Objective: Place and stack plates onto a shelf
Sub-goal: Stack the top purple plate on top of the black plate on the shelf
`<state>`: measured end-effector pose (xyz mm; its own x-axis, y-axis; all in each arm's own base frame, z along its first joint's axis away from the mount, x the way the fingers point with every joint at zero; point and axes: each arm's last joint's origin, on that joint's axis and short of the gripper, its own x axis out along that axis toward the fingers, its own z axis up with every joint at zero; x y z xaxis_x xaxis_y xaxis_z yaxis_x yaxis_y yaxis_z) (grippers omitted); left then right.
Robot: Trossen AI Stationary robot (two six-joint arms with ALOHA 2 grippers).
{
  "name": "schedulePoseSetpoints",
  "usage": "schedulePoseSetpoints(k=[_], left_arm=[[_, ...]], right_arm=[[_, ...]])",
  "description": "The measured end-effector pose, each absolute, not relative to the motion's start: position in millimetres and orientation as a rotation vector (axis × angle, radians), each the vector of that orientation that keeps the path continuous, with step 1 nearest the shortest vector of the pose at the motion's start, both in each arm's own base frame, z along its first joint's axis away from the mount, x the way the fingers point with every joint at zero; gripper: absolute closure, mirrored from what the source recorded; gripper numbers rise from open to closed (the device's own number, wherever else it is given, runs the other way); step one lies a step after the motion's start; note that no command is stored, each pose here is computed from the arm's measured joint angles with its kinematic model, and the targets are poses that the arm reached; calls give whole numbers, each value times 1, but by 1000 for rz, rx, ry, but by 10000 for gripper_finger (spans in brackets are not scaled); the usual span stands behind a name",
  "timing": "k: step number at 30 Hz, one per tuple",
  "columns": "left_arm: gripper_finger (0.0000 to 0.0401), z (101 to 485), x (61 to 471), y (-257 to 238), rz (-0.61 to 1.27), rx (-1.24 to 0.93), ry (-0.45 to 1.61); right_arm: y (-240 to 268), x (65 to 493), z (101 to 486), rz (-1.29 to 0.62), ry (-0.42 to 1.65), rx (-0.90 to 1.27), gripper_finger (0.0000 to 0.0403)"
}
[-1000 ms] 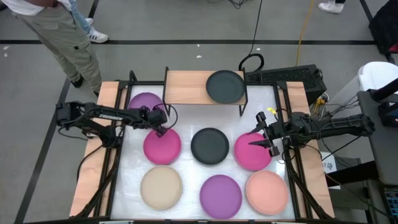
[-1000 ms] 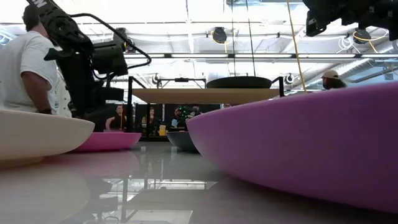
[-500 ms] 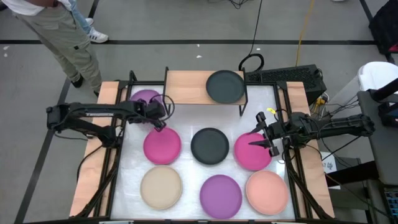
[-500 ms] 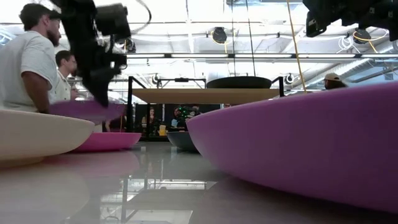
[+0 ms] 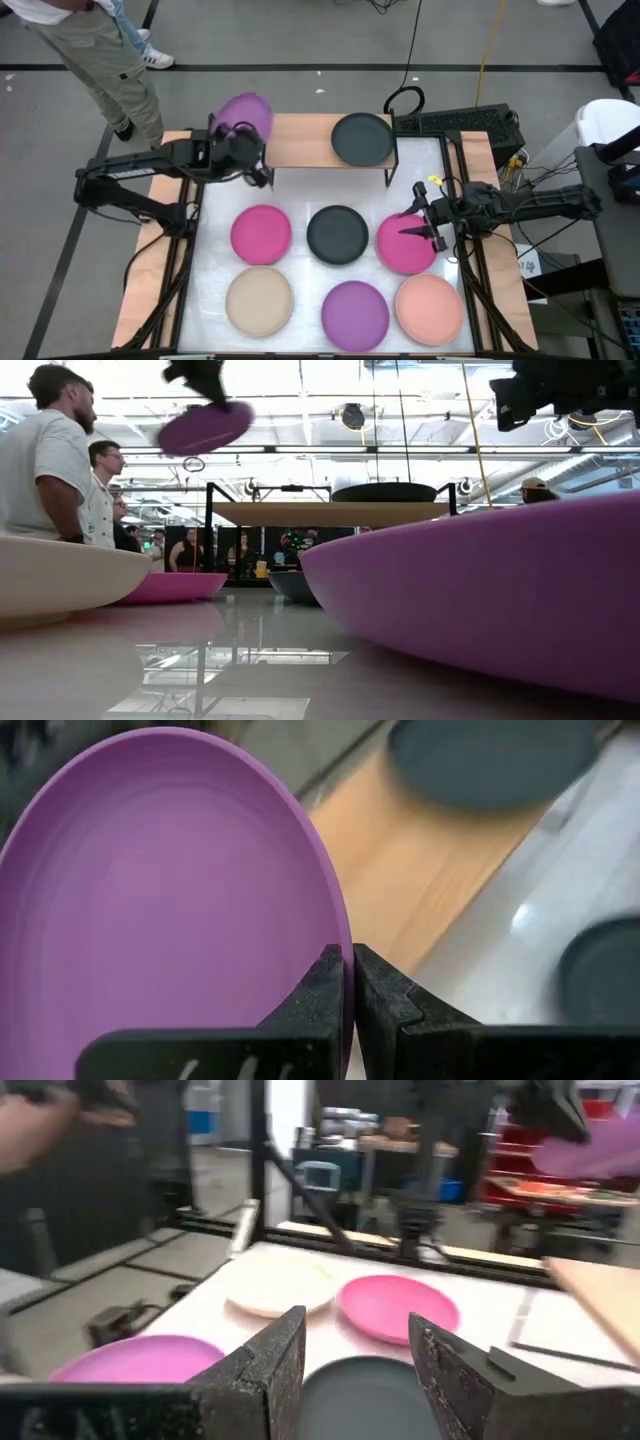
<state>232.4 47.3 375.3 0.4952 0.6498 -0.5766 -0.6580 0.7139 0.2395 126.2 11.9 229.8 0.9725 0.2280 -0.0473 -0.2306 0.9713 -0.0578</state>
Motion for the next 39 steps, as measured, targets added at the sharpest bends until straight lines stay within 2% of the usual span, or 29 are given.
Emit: schedulePoseSetpoints(k=[4,8,16,19,25,35,39], left_arm=[[391,388,277,46,650,134,629],[391,386,329,50,522,239,597],[391,351,415,65,308,442,672],[391,335,437,72,284,495,714],[387,319,459,92,285,544,741],[355,310,459,99,207,481,758],[313,310,459,97,215,454,765]], right_arm=[[8,119,234,91,2,-66,244],[6,113,237,51,-22,-64,244],[5,100,238,53,-41,-61,244],[5,94,240,52,-78,-61,244],[5,88,240,52,-90,-61,244],[5,87,240,53,-87,-55,244],[5,87,240,53,-88,-55,244]])
